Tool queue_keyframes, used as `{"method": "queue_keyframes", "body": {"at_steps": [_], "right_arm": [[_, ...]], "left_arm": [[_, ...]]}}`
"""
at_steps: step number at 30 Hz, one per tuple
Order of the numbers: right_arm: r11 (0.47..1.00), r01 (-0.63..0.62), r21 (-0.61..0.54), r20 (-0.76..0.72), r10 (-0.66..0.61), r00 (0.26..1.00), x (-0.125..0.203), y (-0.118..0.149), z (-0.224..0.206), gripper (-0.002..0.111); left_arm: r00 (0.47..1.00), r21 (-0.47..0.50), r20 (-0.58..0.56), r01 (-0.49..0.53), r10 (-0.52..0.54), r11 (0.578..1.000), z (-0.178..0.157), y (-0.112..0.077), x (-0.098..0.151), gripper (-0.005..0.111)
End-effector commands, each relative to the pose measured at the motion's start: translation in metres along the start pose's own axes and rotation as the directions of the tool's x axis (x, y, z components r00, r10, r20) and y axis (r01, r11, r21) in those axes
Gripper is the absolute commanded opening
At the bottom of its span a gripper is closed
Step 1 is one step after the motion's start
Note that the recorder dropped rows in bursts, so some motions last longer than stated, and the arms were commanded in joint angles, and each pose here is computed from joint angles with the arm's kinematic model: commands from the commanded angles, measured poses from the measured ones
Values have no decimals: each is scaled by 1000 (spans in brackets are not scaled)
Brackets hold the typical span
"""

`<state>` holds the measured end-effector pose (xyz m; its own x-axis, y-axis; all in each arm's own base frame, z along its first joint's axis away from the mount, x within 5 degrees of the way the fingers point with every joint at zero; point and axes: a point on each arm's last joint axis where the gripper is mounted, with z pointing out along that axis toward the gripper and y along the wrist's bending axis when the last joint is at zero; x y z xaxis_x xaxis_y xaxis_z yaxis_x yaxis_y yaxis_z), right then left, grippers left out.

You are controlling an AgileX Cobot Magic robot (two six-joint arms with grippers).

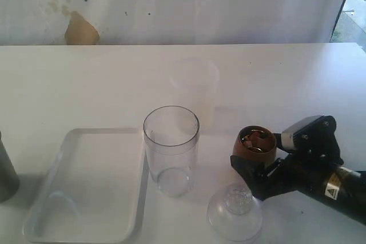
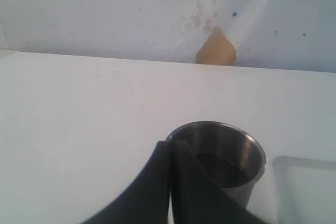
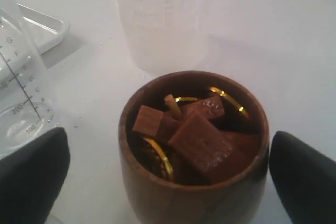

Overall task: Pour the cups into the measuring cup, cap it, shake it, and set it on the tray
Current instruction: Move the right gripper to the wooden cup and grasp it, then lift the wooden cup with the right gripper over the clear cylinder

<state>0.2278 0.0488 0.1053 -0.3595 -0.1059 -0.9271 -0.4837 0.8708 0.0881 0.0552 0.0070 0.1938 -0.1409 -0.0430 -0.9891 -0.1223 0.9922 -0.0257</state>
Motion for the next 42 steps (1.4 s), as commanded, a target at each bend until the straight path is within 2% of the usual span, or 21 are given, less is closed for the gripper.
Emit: {"method": "queue_keyframes", "body": {"at_steps": [1,42], "right_arm": [[1000,13,-3,17,-13,1000,-1,-4,9,95],[1000,4,-10,-67,-4,998,16,-18,38,95]], "left_arm": [[1000,2,-1,2,-2,1000,0,0,2,0],[1000,2,-1,2,-2,1000,0,0,2,0]]}}
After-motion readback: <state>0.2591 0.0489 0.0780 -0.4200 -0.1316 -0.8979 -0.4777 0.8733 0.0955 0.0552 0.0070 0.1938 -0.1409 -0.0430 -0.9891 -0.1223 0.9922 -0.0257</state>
